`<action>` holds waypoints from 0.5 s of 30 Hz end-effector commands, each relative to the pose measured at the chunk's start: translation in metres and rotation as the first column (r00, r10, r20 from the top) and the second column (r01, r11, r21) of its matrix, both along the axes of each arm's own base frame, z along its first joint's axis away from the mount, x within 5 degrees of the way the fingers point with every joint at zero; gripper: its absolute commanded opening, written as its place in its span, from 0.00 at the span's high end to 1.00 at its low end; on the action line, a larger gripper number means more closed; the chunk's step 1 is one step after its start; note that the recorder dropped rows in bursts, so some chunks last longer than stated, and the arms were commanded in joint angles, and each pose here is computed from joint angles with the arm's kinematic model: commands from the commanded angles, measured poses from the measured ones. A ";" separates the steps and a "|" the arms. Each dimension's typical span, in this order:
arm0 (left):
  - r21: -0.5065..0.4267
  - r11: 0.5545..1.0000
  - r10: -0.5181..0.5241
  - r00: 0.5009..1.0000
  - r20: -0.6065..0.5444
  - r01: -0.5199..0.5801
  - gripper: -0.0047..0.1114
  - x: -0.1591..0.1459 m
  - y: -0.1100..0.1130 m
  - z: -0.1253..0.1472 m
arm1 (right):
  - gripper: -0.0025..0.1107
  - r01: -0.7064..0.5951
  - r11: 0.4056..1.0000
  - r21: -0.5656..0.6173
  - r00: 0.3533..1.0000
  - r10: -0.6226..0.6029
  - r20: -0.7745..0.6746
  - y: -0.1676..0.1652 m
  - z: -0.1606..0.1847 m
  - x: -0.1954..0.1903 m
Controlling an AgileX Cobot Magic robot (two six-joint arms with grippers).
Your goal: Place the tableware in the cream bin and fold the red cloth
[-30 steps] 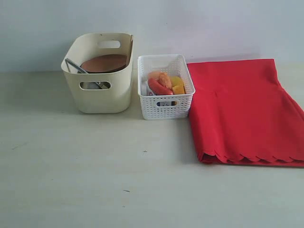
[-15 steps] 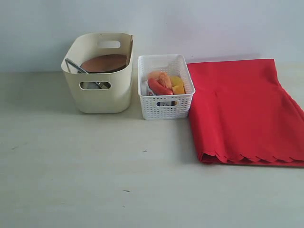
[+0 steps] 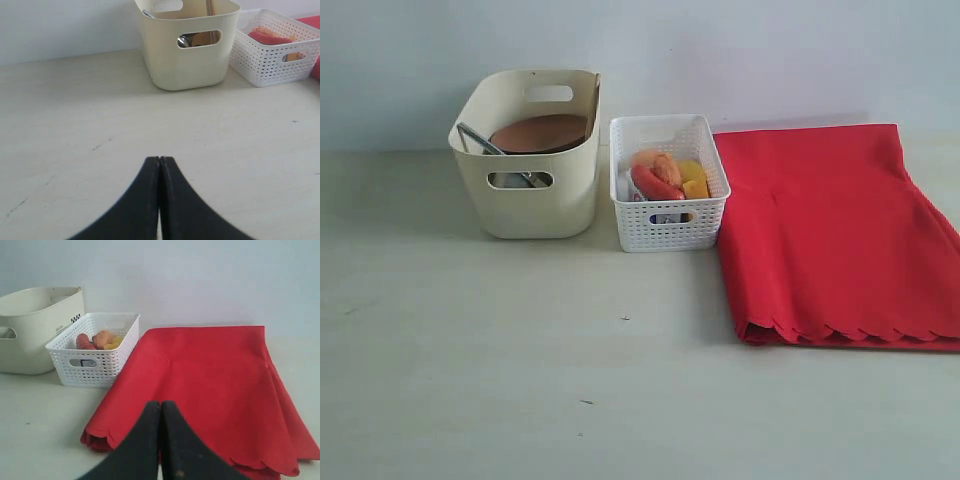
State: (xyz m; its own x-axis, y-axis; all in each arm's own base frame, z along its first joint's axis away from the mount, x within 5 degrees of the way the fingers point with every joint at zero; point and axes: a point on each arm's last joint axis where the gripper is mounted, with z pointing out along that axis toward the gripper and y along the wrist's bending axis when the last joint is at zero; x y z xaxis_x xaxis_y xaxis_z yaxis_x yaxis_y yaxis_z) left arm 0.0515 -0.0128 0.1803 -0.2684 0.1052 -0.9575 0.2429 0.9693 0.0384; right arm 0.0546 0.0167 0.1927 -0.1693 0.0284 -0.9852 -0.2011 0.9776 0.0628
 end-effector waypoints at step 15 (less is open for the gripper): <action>-0.009 1.000 0.004 1.000 0.015 -0.004 0.96 0.000 0.000 0.001 | 0.98 0.157 0.987 0.024 0.987 -0.156 -0.039 -0.014 -0.005 0.000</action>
